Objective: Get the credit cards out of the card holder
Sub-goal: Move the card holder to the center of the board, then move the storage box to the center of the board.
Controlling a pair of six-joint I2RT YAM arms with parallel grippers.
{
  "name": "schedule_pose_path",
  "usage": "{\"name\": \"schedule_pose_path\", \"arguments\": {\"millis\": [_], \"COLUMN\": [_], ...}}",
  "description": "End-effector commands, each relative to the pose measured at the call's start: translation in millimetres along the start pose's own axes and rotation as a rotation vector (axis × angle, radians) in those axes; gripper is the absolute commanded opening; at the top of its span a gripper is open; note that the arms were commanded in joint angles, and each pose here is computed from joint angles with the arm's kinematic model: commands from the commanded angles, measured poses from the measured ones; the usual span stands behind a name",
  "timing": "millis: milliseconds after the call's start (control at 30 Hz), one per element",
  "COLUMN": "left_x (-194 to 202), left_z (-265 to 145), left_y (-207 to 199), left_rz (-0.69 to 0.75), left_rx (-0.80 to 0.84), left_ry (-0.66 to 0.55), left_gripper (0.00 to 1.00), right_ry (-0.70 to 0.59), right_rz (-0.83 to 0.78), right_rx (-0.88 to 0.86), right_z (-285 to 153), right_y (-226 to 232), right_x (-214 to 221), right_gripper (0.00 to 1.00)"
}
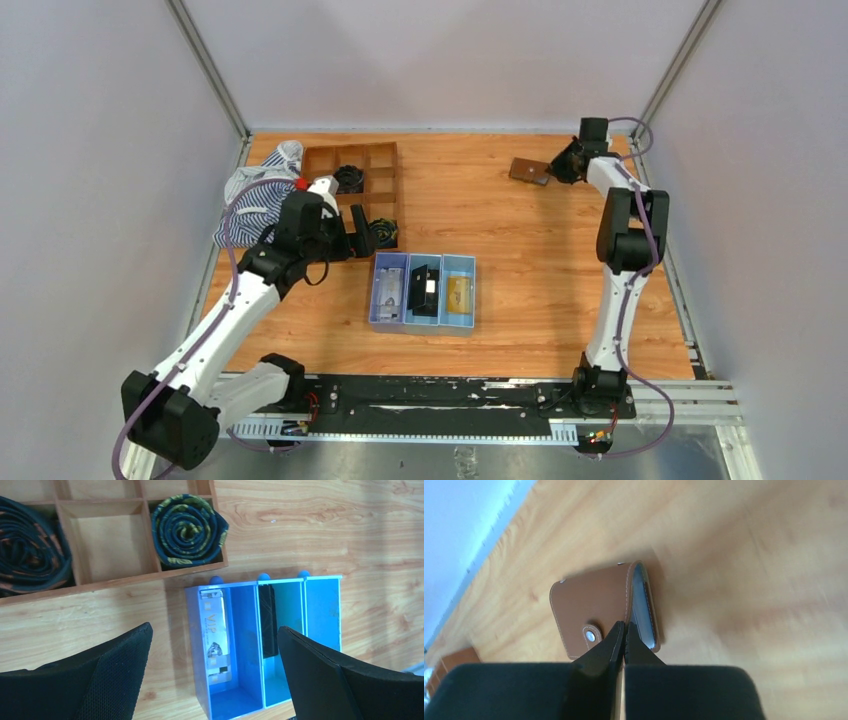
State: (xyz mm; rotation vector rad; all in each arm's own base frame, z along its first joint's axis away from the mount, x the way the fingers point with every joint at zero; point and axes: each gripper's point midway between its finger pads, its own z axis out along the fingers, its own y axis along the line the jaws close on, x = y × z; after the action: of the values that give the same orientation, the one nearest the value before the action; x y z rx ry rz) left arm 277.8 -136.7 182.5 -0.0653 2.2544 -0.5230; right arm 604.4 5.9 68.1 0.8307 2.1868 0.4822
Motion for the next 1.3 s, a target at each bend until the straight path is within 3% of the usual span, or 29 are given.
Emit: {"name": "schedule_pose_path", "arguments": {"millis": [0,400,433,500,567,667,767,1000,1133,1267], "left_x": [5.7,19.7,22.8,28.9,36.0,44.7,62.1,127.9,163.4,174.3], "left_z": [4.7,17.5,19.7,22.6,23.3,24.8,26.7,63.9,102.7,130.1], "left_y": [-22.4,-135.9,-146.4,-168.0,-190.9,-217.5,-245.3,-302.9,-291.3,-252.8], "left_rz": [0.006,0.086,0.091,0.104,0.115,0.120,0.159,0.102,0.134,0.197], "left_rx": [0.078,0.280,0.297,0.338,0.382,0.410,0.431,0.525,0.425,0.230], "left_ry": [0.012,0.092,0.102,0.123,0.148,0.183,0.253,0.403,0.481,0.463], "left_gripper": [1.00,1.00,1.00,1.00,1.00,1.00,1.00,0.96,0.97,0.98], "right_ry": [0.034,0.089,0.094,0.122,0.113,0.055,-0.012,0.057,0.049,0.003], "right_rz": [0.007,0.150,0.161,0.164,0.129,0.027,-0.109,-0.207,-0.192,-0.195], "right_rx": [0.022,0.184,0.176,0.175,0.178,0.197,0.135,0.180,0.191,0.209], "right_z": [-67.6,-229.4,-239.0,-258.2,-280.7,-307.3,-313.5,-297.6,-290.8,-285.5], "right_y": [-12.6,-117.4,-121.5,-131.7,-136.8,-145.4,-132.4,-114.6,-111.9,-115.9], "right_x": [20.1,176.2,187.5,213.4,222.2,215.0,194.4,168.3,161.7,154.5], "right_gripper": [0.00,0.00,0.04,0.28,0.41,0.45,0.41,0.40,0.40,0.40]}}
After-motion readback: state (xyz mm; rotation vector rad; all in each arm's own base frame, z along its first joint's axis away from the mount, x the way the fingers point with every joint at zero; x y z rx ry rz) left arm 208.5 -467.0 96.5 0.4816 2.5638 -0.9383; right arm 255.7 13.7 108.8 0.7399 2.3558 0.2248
